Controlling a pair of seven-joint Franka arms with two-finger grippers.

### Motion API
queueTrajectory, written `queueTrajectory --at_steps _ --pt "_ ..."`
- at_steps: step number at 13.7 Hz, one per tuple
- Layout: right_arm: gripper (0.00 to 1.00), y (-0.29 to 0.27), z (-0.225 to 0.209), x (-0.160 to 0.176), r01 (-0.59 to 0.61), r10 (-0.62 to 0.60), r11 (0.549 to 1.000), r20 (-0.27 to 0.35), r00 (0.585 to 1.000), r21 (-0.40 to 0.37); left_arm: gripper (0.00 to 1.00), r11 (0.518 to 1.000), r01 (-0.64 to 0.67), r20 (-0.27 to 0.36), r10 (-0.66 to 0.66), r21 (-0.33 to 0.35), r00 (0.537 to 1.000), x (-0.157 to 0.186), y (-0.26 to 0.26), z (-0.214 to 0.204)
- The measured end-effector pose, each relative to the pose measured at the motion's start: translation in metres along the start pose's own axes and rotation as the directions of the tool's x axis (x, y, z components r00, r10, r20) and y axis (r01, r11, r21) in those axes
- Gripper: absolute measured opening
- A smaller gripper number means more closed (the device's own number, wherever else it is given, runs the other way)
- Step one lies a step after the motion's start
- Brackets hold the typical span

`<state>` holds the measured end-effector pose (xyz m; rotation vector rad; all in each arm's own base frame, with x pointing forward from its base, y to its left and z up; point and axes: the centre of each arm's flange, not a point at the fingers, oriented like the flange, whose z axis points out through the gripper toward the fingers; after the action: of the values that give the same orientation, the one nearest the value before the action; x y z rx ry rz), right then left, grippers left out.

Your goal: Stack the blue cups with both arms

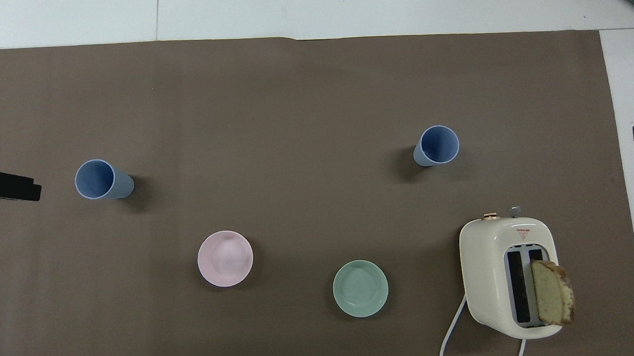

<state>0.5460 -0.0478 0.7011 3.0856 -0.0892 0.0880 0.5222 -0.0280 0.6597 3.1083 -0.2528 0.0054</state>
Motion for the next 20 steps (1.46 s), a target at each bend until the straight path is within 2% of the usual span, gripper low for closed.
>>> queueTrajectory --at_steps 17,20 --pt "1.0 0.0 0.0 0.0 0.0 0.0 1.0 0.0 1.0 0.0 1.0 1.0 0.001 -0.006 -0.001 0.001 1.0 0.0005 -0.0006 -0.0005" --pt "1.0 0.0 0.0 0.0 0.0 0.0 1.0 0.0 1.0 0.0 1.0 1.0 0.014 -0.022 -0.014 0.002 1.0 0.0031 -0.0064 0.001"
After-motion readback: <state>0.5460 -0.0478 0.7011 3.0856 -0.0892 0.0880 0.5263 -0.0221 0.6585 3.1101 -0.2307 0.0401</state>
